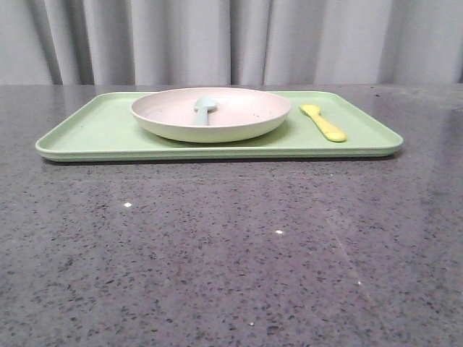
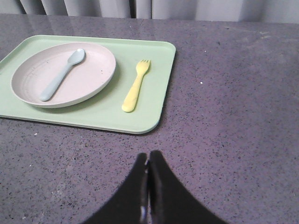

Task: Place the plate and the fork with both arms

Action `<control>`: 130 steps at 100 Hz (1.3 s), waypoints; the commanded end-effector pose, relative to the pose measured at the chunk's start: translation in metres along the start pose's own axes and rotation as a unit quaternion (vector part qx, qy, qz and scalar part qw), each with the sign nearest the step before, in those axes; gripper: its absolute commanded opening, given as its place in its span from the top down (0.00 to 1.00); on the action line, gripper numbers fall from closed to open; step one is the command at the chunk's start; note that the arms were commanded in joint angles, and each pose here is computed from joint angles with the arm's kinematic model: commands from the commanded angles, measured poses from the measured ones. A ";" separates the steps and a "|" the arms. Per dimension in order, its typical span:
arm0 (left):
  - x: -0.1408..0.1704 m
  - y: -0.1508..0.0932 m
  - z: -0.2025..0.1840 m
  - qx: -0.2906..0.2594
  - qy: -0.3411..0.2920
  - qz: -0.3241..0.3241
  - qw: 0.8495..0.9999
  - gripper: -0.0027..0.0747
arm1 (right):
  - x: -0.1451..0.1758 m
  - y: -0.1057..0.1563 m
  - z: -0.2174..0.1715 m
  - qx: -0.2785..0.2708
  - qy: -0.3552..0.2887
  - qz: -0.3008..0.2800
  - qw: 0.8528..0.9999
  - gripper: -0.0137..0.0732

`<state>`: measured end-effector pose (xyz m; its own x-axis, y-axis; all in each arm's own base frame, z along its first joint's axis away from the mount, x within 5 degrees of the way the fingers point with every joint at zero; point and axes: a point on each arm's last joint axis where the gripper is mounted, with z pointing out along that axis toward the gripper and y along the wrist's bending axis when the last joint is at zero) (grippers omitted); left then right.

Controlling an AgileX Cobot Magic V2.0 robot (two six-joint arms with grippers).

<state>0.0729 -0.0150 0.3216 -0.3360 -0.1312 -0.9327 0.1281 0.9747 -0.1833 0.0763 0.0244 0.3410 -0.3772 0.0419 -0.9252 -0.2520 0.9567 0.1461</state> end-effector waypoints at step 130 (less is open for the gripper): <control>0.112 0.036 0.015 -0.099 -0.193 0.060 0.974 0.99 | -0.014 0.001 -0.003 -0.002 -0.046 -0.007 0.999 0.92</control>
<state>0.0560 0.0021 0.2005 -0.0498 -0.0282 -0.9984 -0.0461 0.9986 -0.0259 0.0764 0.0243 0.3410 -0.3761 0.0407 -0.9257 -0.2516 0.9570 0.1443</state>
